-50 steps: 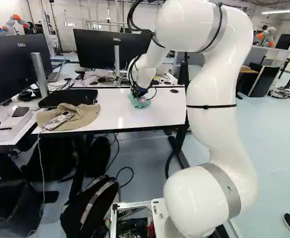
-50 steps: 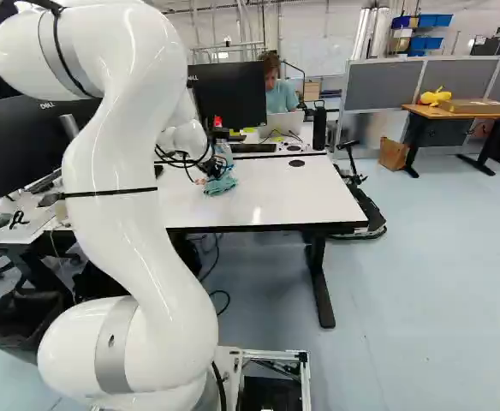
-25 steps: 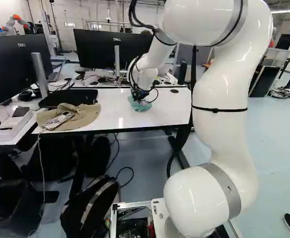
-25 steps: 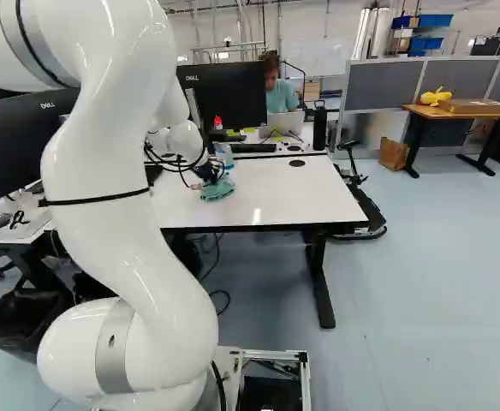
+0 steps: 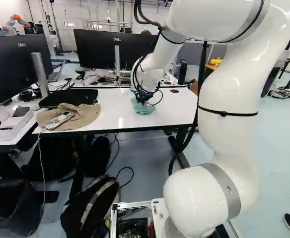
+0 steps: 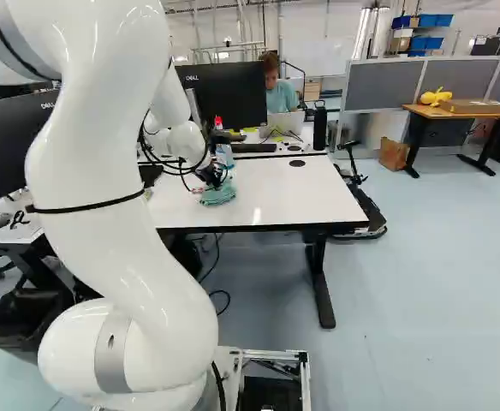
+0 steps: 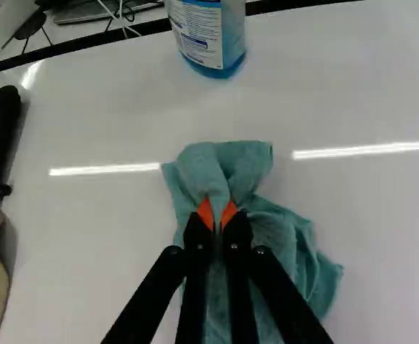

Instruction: Clean the table with the green towel

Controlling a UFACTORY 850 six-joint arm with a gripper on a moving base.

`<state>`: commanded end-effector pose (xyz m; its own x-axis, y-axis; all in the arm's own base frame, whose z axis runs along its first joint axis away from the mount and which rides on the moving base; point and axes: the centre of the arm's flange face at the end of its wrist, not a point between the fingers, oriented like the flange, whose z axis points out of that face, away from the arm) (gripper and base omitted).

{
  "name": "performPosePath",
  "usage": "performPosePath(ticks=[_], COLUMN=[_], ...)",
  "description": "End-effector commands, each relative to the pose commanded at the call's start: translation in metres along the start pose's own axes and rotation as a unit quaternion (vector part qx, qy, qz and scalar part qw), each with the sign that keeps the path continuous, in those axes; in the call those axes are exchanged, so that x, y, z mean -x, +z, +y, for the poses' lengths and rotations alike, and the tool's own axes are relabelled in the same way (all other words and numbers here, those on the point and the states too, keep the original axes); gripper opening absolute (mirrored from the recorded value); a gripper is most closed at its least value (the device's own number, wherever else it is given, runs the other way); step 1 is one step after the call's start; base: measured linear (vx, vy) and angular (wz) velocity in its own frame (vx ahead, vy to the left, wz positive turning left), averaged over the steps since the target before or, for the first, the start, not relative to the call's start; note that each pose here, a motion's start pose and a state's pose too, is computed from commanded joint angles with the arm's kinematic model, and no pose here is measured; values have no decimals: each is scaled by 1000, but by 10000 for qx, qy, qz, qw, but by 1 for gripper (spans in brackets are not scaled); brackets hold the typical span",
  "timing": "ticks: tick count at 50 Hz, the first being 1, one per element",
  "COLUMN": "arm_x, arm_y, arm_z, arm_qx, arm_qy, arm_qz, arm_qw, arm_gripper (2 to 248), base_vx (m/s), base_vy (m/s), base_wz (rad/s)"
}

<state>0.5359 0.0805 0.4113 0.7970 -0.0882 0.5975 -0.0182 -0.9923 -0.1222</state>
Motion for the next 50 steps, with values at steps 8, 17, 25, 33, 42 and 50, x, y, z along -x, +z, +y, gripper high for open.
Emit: performPosePath(ticks=[8, 17, 25, 33, 42, 50], arm_x=[-3, -7, -9, -7, 5, 17], arm_y=[-9, -20, -31, -45, -54, -62], arm_z=[-1, -2, -3, -8, -15, -22], arm_qx=[-17, -38, -63, -110, -168, -225], arm_qy=[0, 0, -10, -46, -121, -195], arm_qz=[80, 175, 257, 329, 309, 281], arm_qw=[10000, 9998, 9996, 9994, 9993, 9992], arm_gripper=[34, 34, 34, 34, 34, 34], base_vx=[0, 0, 0, 0, 0, 0], base_vy=[0, 0, 0, 0, 0, 0], base_wz=[0, 0, 0, 0, 0, 0])
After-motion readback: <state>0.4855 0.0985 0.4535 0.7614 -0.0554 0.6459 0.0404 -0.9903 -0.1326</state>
